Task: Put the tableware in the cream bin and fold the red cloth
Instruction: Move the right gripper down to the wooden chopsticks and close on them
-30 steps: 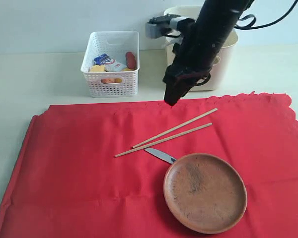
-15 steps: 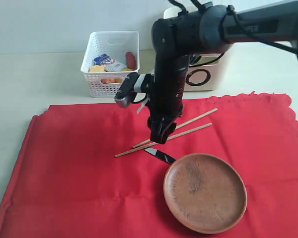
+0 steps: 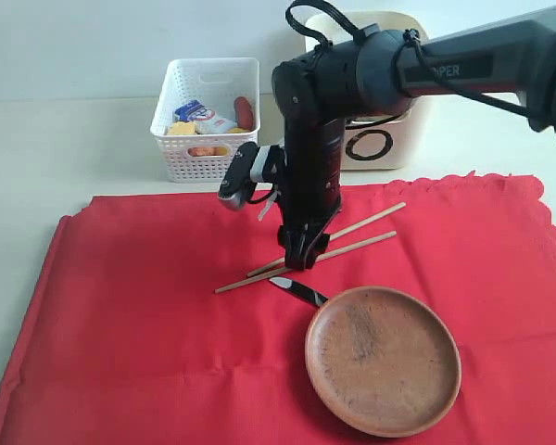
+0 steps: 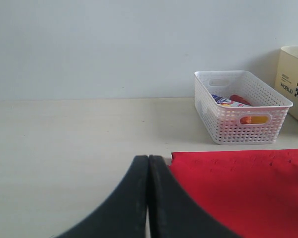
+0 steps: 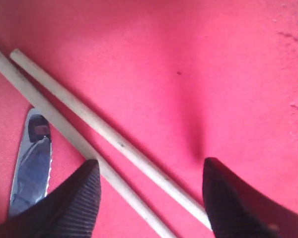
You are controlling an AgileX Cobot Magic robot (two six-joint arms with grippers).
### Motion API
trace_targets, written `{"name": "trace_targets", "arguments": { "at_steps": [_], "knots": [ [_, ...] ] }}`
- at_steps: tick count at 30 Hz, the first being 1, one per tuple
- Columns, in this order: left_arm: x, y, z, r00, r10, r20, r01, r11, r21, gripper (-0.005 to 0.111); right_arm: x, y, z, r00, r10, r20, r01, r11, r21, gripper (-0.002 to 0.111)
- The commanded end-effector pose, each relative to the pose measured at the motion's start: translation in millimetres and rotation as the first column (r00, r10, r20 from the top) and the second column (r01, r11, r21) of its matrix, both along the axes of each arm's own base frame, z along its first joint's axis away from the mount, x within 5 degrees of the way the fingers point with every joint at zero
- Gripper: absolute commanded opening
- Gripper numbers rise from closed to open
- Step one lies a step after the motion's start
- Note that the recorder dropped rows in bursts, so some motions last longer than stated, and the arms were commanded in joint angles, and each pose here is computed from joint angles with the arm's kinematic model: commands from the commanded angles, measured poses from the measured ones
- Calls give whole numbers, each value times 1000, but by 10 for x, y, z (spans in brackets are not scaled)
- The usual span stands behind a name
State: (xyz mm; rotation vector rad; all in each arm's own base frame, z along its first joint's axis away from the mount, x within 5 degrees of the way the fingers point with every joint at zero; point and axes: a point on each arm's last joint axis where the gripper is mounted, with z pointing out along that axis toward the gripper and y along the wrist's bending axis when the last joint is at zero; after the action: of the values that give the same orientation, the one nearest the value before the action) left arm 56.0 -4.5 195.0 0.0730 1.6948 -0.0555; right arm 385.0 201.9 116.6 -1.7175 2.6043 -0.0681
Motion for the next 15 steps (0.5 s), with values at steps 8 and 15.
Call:
{"name": "trace_targets", "arguments": {
  "at_steps": [8,15],
  "knots": [
    [-3,0,-7,1000,0,5,0,1000,-1,0,-4,-7,178,1000,17,24,-17,1000,-5,59],
    [-3,0,-7,1000,0,5,0,1000,-1,0,-54,3,119,996,79,-45,-79,997,0,59]
  ]
}}
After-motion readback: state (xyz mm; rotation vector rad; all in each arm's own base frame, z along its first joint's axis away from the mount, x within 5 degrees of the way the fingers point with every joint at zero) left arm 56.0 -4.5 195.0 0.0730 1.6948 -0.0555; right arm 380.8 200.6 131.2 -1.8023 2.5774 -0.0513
